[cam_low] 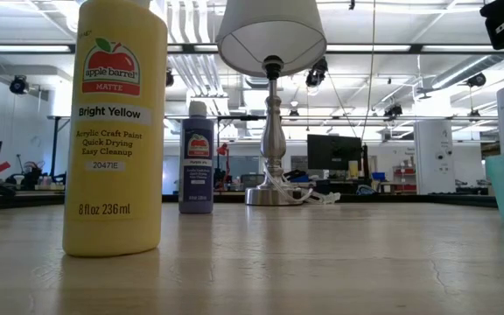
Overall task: Pick & Place Paint Supplies
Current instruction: Put the silver paint brush into the yellow cup
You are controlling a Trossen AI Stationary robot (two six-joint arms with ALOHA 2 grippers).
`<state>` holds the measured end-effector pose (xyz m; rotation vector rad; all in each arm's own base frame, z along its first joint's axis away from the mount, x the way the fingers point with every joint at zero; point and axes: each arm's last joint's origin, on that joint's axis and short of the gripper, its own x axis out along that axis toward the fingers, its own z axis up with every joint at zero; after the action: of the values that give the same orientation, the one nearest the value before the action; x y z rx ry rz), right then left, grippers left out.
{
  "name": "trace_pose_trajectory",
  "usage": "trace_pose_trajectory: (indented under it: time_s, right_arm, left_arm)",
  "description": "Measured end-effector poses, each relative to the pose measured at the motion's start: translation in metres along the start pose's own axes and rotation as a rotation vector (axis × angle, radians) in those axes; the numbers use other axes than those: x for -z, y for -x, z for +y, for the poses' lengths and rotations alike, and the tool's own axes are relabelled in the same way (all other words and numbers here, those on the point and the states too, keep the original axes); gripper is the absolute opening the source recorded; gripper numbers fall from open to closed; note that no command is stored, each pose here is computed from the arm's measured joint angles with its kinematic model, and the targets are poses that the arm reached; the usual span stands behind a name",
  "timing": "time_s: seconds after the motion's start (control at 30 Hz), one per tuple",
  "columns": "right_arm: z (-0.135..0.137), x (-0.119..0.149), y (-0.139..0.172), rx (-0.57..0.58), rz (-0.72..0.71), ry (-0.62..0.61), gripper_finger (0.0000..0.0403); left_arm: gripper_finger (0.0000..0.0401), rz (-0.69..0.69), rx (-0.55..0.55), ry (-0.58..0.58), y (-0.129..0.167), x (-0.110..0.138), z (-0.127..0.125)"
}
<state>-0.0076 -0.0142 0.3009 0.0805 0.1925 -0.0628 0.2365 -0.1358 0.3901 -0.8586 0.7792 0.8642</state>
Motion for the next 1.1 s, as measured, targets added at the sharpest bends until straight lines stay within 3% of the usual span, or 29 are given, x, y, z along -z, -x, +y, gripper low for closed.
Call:
trace_pose_trajectory:
  time_s: [0.13, 0.33, 0.7, 0.93, 1.1]
  right_arm:
    - [0.0, 0.0, 0.0, 0.0, 0.0, 0.0, 0.0008]
    - [0.0, 0.0, 0.0, 0.0, 0.0, 0.0, 0.0008]
    - [0.0, 0.0, 0.0, 0.0, 0.0, 0.0, 0.0008]
    - [0.0, 0.0, 0.0, 0.0, 0.0, 0.0, 0.0008]
    - [0.0, 0.0, 0.0, 0.0, 0.0, 0.0, 0.0008]
  left_arm:
    - [0.0071, 0.0, -0.036, 0.089, -0.008, 0.012, 0.006]
    - [0.0071, 0.131, -0.215, 0.151, -0.036, 0.028, 0.019]
    - [0.0071, 0.244, -0.481, 0.314, -0.063, 0.042, 0.072]
    - [0.0075, 0.316, -0.566, 0.403, -0.077, 0.048, 0.106]
    - [0.0113, 0.351, -0.587, 0.437, -0.087, 0.05, 0.124]
